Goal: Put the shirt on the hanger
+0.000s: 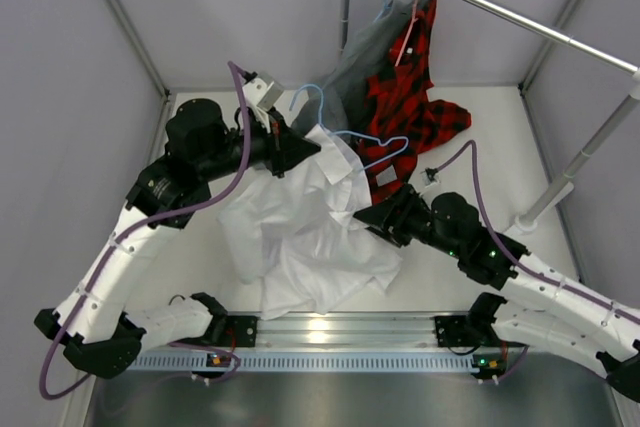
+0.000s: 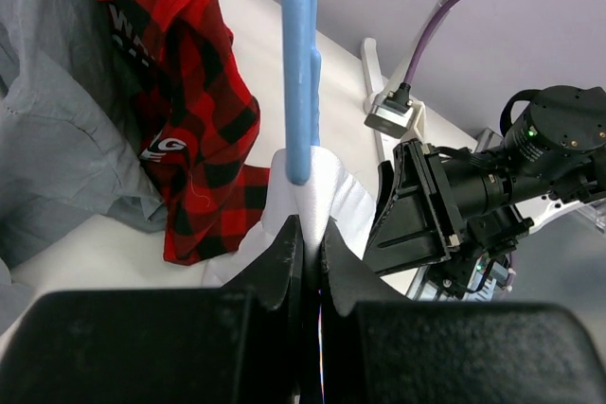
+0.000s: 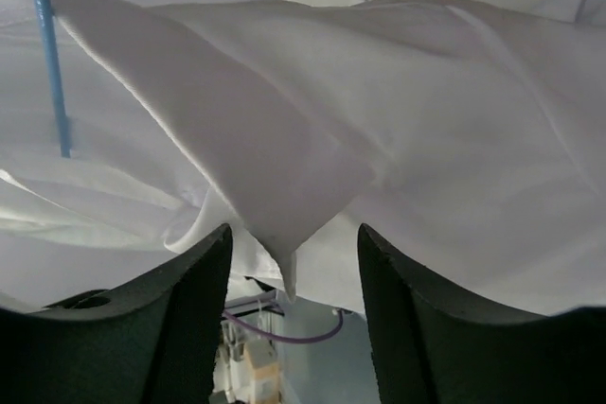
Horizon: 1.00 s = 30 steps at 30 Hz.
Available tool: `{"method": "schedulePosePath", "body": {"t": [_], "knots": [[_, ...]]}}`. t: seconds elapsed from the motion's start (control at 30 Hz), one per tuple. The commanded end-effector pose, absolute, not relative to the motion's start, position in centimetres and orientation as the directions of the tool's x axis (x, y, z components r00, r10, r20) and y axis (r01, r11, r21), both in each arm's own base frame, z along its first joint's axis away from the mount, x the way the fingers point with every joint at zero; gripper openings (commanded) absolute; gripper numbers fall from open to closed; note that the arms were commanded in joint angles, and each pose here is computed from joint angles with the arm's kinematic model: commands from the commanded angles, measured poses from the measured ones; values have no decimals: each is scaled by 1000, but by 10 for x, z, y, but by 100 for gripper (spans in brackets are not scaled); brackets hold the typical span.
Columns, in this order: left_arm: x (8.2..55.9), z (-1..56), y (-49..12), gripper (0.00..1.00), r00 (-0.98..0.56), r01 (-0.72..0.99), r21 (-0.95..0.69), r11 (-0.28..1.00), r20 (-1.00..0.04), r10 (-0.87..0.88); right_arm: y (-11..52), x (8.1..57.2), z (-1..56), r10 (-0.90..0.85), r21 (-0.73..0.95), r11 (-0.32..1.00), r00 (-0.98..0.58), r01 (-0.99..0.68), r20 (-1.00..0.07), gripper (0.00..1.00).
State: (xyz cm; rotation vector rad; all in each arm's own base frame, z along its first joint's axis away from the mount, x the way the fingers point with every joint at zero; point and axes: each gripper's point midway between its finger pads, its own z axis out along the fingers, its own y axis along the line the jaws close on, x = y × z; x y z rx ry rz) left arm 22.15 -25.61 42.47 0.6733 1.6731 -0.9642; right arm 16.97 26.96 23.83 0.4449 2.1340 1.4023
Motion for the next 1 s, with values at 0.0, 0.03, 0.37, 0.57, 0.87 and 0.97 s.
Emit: {"method": "schedulePosePath", "body": {"t": [0.0, 0.03, 0.37, 0.57, 0.87, 0.97], "knots": [[218, 452, -256, 0, -223, 834, -244, 494, -969, -103, 276, 182, 263, 612, 942, 327, -743, -72, -269, 50], [217, 452, -256, 0, -223, 835, -245, 493, -969, -105, 276, 184, 265, 620, 944, 321, -737, -74, -268, 46], [207, 458, -245, 0, -150, 848, -177, 499, -984, -93, 228, 210, 260, 688, 898, 439, -630, -34, -360, 0], [160, 457, -249, 0, -66, 949, -93, 301, -993, -101, 171, 230, 254, 662, 839, 545, -619, 8, -423, 0], [157, 418, -233, 0, -40, 928, -60, 368, -997, -61, 132, 233, 280, 561, 718, 696, -616, -11, -553, 0], [158, 404, -233, 0, -60, 926, -64, 372, -998, -24, 129, 236, 281, 518, 677, 736, -626, -20, -583, 0]]}}
